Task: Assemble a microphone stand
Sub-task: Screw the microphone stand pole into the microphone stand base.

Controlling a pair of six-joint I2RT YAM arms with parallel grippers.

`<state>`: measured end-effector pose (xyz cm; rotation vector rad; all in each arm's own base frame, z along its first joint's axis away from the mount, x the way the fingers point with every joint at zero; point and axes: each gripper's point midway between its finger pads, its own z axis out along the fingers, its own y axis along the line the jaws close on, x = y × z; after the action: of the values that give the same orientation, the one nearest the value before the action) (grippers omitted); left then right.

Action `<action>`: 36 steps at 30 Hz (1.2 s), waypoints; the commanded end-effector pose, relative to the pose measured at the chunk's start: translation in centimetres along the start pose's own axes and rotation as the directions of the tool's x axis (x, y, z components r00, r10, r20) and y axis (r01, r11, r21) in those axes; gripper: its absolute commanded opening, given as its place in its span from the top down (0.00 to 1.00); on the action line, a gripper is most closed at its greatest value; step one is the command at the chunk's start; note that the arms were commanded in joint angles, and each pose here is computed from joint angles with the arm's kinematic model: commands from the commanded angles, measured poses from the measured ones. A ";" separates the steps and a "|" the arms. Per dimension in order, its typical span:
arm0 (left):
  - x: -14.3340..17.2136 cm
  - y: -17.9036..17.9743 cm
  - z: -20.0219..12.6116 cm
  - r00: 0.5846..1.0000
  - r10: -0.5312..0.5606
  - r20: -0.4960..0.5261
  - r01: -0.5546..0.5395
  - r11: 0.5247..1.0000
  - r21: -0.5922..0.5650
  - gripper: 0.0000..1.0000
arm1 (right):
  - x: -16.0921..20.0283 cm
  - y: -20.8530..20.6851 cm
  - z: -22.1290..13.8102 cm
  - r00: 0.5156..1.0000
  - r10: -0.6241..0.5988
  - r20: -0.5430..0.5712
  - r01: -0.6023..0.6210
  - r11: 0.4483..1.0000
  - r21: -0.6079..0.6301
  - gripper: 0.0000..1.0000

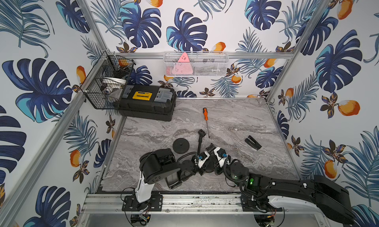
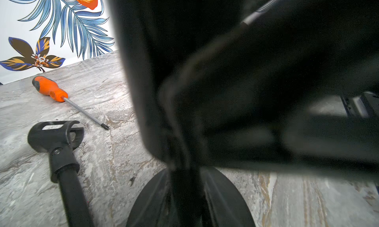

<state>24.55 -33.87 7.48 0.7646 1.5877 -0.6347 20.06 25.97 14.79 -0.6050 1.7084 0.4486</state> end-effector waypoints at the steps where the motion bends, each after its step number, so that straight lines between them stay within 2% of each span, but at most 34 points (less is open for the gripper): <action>1: -0.6 0.4 0.1 1.000 0.007 0.021 -0.006 1.000 -0.018 0.73 | 5.0 -0.3 -0.5 0.983 -0.022 -0.184 0.027 0.999 0.022 1.00; 4: -0.4 0.4 0.2 1.000 0.008 0.018 -0.008 1.000 -0.020 0.76 | 4.4 -0.4 -0.6 0.983 -0.026 -0.179 0.031 0.999 0.023 1.00; 5: -0.3 0.4 0.2 1.000 0.009 0.016 -0.009 1.000 -0.018 0.76 | 4.3 -0.2 -0.7 0.983 -0.035 -0.181 0.038 0.999 0.011 0.90; 6: -0.2 0.4 0.3 1.000 0.010 0.013 -0.010 1.000 -0.018 0.77 | 4.0 -0.1 -0.8 0.983 -0.042 -0.180 0.043 0.999 0.002 0.73; 7: -0.1 0.4 0.3 1.000 0.010 0.012 -0.010 1.000 -0.018 0.77 | 3.8 0.1 -0.9 0.983 -0.052 -0.178 0.049 0.999 -0.017 0.61; 10: 0.0 0.4 0.5 1.000 0.013 0.011 -0.012 1.000 -0.017 0.78 | 2.8 0.2 -1.3 0.983 -0.070 -0.170 0.064 0.997 -0.039 0.47; 12: 0.1 0.3 0.6 1.000 0.014 0.009 -0.014 1.000 -0.016 0.78 | 2.2 0.5 -1.8 0.984 -0.079 -0.162 0.067 0.995 -0.077 0.42; 18: 0.3 0.4 0.9 1.000 0.021 0.003 -0.021 1.000 -0.015 0.78 | 0.9 0.9 -3.2 0.977 -0.086 -0.195 0.048 0.981 -0.190 0.40; 26: 1.2 0.3 1.0 1.000 0.018 -0.016 -0.018 1.000 -0.007 0.78 | -0.7 -1.9 -2.7 0.979 0.002 -0.206 -0.058 0.962 -0.268 0.43; 28: 1.2 0.3 0.9 1.000 0.020 -0.017 -0.020 1.000 -0.007 0.78 | -0.7 -2.0 -2.5 0.978 -0.015 -0.207 -0.053 0.946 -0.319 0.44; 33: 1.2 0.3 0.8 1.000 0.019 -0.017 -0.019 1.000 -0.005 0.78 | -0.5 -0.7 -2.7 0.976 -0.104 -0.191 -0.014 0.847 -0.531 0.47; 36: 1.2 0.2 0.8 1.000 0.019 -0.017 -0.019 1.000 -0.002 0.78 | -0.7 -0.5 -2.6 0.978 -0.142 -0.154 0.026 0.812 -0.583 0.47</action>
<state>25.21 -34.50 7.31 0.7526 1.5638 -0.6442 20.70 22.82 15.23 -1.0156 1.8487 0.7598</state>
